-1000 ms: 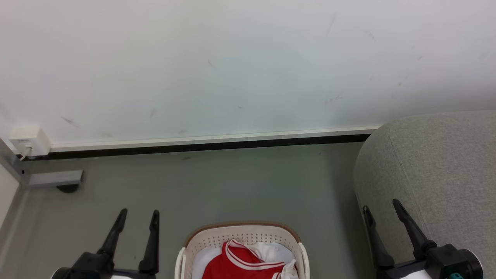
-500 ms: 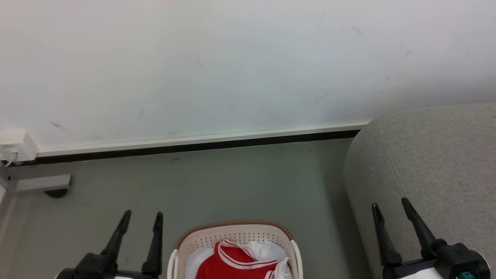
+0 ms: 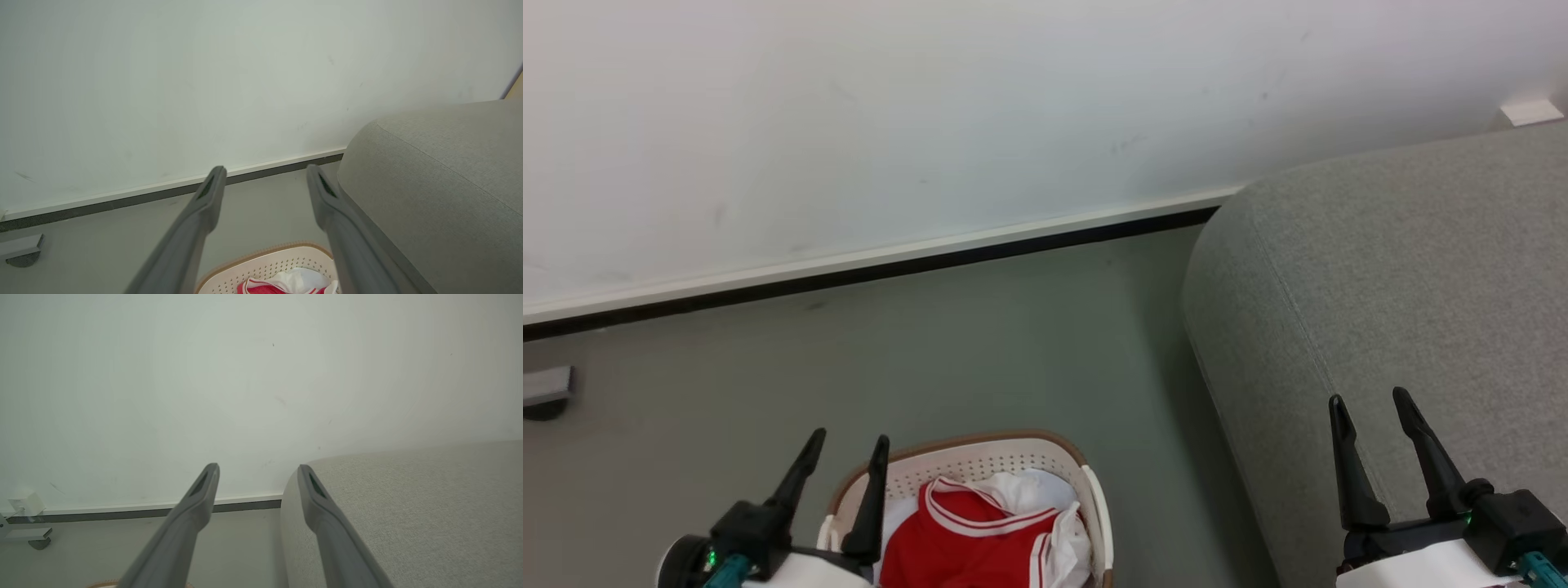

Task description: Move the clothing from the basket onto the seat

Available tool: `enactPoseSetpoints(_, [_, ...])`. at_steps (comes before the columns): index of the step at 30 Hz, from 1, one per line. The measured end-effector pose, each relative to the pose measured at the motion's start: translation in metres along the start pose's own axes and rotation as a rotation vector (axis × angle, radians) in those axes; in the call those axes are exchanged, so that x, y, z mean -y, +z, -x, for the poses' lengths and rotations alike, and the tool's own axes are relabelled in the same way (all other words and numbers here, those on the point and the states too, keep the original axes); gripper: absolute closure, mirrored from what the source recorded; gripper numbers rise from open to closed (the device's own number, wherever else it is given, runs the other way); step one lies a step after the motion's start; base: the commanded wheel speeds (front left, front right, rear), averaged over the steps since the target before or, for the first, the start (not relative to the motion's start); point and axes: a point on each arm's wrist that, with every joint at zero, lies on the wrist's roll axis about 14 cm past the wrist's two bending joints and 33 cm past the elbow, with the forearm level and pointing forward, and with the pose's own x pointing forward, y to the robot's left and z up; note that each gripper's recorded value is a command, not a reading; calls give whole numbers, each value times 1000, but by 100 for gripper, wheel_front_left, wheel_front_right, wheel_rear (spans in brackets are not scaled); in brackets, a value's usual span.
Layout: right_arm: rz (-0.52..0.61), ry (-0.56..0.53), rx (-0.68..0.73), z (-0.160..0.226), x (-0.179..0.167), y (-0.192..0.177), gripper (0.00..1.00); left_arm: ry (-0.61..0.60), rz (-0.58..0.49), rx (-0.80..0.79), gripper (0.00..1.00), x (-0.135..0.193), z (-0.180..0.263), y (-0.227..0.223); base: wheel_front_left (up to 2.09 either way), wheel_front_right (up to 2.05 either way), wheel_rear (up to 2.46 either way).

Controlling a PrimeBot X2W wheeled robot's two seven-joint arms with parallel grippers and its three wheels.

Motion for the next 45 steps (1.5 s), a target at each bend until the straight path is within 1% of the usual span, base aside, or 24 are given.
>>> enactPoseSetpoints(7, [6, -78, -17, -3, 26, -6, 0, -116, 4, -167, 0, 23, -31, -47, 0, 0, 0])
enactPoseSetpoints(15, [14, -155, -25, -14, 54, -10, 0, -261, -13, -465, 0, 46, -46, -128, 0, 0, 0])
enactPoseSetpoints(21, [32, -220, -41, -20, 77, -16, 0, -385, -33, -682, 0, 63, -44, -187, 0, 0, 0])
enactPoseSetpoints(23, [41, -243, -53, -19, 85, -20, 0, -423, -22, -771, 0, 71, -38, -208, 0, 0, 0])
enactPoseSetpoints(28, [56, -288, -70, -20, 101, -25, 0, -523, -49, -965, 0, 83, -17, -253, 0, 0, 0])
enactPoseSetpoints(36, [80, -342, -101, -20, 120, -34, 0, -618, -135, -1187, 0, 81, -2, -303, 0, 0, 0])
enactPoseSetpoints(41, [87, -371, -136, -17, 129, -45, 0, -677, -205, -1270, 0, 81, 1, -326, 0, 0, 0])
enactPoseSetpoints(45, [88, -380, -151, -20, 133, -51, 0, -686, -240, -1375, 0, 73, 8, -345, 0, 0, 0])
